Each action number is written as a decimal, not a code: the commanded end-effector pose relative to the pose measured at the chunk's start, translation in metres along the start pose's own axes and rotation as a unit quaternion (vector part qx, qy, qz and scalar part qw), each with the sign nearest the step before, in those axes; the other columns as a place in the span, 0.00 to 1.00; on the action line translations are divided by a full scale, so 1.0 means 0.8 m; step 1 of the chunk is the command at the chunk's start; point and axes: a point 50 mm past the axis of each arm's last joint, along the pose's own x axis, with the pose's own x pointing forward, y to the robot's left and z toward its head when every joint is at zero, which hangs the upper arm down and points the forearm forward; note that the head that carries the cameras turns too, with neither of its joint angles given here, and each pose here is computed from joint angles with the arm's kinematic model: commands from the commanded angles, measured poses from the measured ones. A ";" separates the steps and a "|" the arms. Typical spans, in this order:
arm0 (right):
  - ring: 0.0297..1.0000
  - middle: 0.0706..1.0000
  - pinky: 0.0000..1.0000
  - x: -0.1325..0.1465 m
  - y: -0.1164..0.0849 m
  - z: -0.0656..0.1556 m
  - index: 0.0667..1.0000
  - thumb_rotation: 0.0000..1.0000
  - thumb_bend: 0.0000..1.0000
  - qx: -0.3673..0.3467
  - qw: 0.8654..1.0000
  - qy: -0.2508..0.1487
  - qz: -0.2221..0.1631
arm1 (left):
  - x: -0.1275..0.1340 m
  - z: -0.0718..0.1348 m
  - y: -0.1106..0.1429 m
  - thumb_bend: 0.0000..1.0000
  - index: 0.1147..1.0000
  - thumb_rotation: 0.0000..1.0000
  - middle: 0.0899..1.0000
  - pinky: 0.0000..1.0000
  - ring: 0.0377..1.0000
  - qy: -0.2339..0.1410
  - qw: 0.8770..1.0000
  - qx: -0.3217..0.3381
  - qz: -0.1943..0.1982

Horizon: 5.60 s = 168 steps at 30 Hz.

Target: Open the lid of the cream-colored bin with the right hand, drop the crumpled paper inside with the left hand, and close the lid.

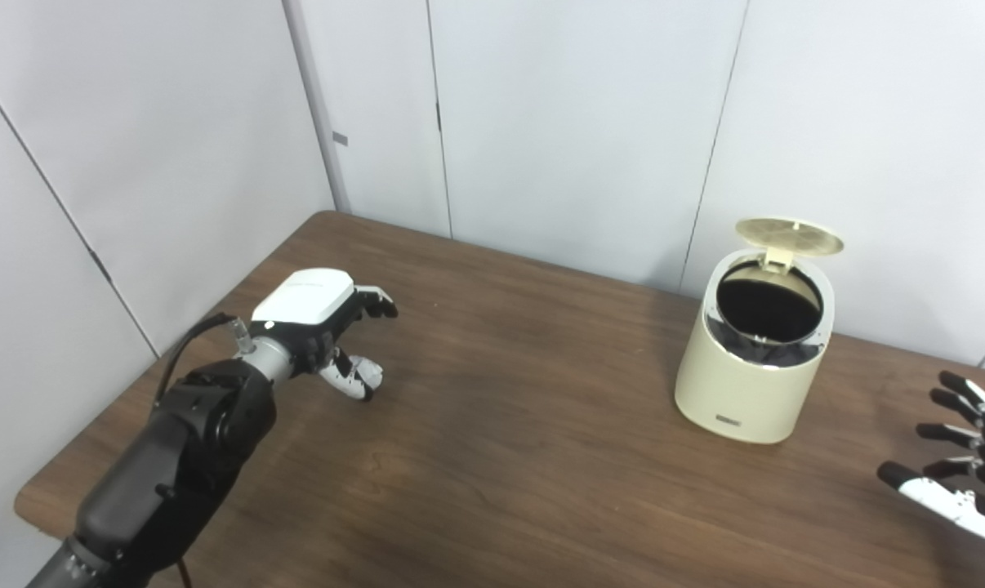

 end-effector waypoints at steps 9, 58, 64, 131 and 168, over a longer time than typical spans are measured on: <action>0.75 0.87 0.53 0.011 -0.015 0.029 0.89 0.41 0.71 -0.006 0.999 -0.048 -0.017 | 0.008 -0.020 0.008 0.88 0.74 0.00 0.80 0.65 0.77 0.018 1.000 0.025 0.001; 0.75 0.88 0.55 -0.004 -0.023 0.039 0.89 0.43 0.68 -0.012 0.999 -0.029 -0.030 | 0.027 -0.009 -0.056 0.50 0.47 0.00 0.42 0.40 0.38 -0.056 0.998 -0.038 0.020; 0.75 0.88 0.54 -0.004 -0.023 0.040 0.89 0.44 0.69 -0.012 0.999 -0.025 -0.029 | 0.024 -0.005 -0.049 0.50 0.48 0.00 0.41 0.33 0.35 -0.059 0.997 -0.044 0.038; 0.79 0.89 0.64 0.017 0.039 0.027 0.89 0.33 0.67 -0.035 0.999 -0.031 -0.004 | 0.096 0.244 0.073 0.50 0.48 0.00 0.40 0.26 0.33 -0.268 0.932 -0.157 0.186; 0.79 0.89 0.64 0.033 0.047 0.024 0.89 0.33 0.69 -0.031 0.999 -0.025 -0.001 | 0.110 0.313 0.095 0.49 0.49 0.00 0.41 0.24 0.32 -0.304 0.912 -0.183 0.205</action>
